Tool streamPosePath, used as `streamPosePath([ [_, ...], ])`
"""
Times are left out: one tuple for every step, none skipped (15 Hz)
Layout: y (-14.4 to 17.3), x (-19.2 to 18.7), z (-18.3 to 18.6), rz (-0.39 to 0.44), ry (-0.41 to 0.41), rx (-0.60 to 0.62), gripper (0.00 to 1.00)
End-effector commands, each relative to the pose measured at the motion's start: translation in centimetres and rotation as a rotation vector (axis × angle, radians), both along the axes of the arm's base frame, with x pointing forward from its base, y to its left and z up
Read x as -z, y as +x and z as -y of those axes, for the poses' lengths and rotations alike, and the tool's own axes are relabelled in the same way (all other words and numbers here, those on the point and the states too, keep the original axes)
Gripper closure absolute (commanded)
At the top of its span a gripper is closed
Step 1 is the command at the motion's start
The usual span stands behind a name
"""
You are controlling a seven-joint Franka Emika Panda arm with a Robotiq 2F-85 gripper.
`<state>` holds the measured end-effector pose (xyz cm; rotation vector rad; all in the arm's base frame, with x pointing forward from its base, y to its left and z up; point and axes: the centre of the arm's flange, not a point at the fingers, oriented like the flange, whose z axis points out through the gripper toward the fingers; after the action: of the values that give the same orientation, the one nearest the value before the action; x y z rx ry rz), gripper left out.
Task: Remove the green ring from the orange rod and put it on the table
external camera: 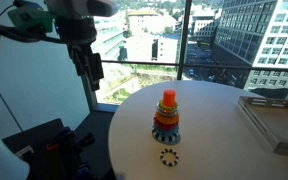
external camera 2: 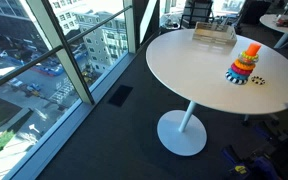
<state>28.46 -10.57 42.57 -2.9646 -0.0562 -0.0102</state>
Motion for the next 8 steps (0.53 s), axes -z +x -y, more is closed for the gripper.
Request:
streamPosePath([
  [0.00,0.00,0.00,0.000,0.000,0.000,0.00],
  [0.00,0.00,0.00,0.000,0.000,0.000,0.00],
  [0.00,0.00,0.00,0.000,0.000,0.000,0.00],
  [0.00,0.00,0.00,0.000,0.000,0.000,0.00],
  [0.00,0.00,0.00,0.000,0.000,0.000,0.00],
  [0.00,0.00,0.00,0.000,0.000,0.000,0.00],
  [0.50,-0.22,0.22,0.006,-0.006,0.012,0.00],
  [0.89,-0.50,0.43,0.014,-0.013,0.018,0.00],
])
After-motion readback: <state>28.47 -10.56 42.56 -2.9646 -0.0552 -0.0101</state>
